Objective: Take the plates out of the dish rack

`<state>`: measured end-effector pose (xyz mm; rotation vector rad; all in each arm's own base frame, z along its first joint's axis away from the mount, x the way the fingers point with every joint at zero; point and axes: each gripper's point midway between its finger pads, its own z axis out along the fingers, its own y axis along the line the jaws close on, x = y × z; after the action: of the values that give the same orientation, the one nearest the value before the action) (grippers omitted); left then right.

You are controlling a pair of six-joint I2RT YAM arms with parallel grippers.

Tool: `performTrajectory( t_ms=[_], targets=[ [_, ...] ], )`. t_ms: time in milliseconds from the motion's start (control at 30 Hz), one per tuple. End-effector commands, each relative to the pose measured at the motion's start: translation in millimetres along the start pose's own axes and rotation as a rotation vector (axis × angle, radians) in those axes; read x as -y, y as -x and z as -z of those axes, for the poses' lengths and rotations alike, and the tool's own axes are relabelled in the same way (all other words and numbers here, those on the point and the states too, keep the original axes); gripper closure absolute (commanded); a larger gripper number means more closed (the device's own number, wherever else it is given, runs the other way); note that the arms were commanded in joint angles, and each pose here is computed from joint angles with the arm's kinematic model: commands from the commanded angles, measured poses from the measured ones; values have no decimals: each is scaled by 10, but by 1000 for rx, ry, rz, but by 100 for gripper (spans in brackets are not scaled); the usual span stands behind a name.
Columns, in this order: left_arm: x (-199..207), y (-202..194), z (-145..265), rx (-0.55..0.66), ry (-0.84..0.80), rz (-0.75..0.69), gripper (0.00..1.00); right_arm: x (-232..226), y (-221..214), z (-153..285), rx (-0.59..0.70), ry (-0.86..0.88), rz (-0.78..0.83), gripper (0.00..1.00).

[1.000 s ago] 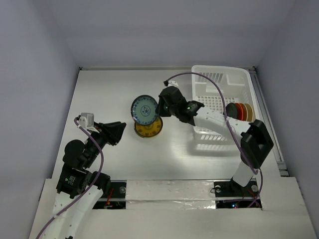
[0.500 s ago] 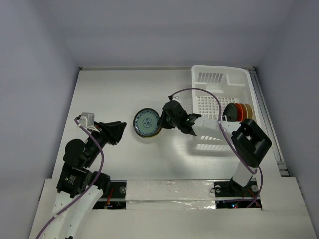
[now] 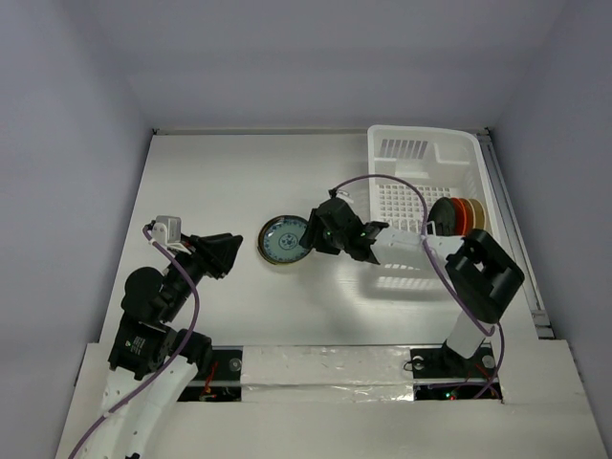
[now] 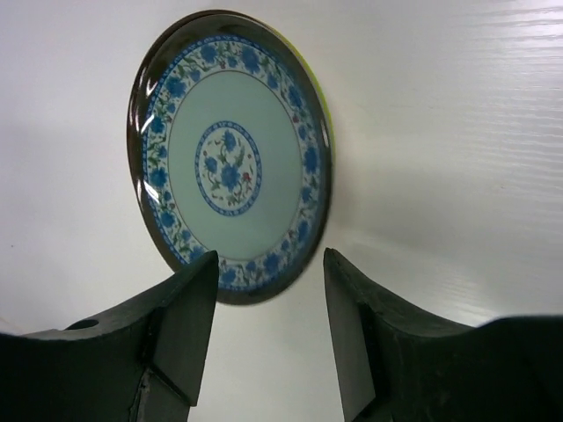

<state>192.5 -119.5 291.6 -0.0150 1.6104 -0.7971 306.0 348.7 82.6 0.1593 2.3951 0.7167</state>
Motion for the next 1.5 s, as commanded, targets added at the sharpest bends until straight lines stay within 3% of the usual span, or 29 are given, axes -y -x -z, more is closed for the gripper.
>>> performTrajectory(
  t_ms=[0,167,200,267,300,367,500,567,667,700,800,1100,1467],
  targets=[
    [72,139,-4,44,-23,-3,68,-94,294,300,95,0,23,43],
    [90,153,17,51,-31,-6,68,37,773,909,269,-109,48,45],
    [92,151,22,52,-33,-7,68,159,818,1026,274,-160,73,50],
    [101,158,28,55,-36,-8,68,403,1108,1461,381,-283,77,78],
    [107,156,34,55,-40,-8,69,516,1231,1643,426,-330,67,100],
    [130,174,49,63,-50,-9,81,886,1613,2211,585,-438,9,100],
    [164,183,71,67,-64,-13,96,1553,1820,2717,616,-588,1,100],
    [186,184,84,68,-74,-16,97,1770,1847,2839,605,-678,14,100],
    [186,196,101,75,-72,-17,90,2009,1814,2841,532,-794,52,84],
    [184,201,103,78,-70,-17,88,2093,1833,2863,515,-829,44,75],
    [194,202,112,78,-72,-14,84,2204,1835,2695,426,-855,87,66],
    [205,210,125,84,-78,-13,77,2357,1871,2402,311,-887,112,64],
    [220,195,118,76,-85,-12,75,2657,1856,2273,280,-990,84,65]
  ],
)
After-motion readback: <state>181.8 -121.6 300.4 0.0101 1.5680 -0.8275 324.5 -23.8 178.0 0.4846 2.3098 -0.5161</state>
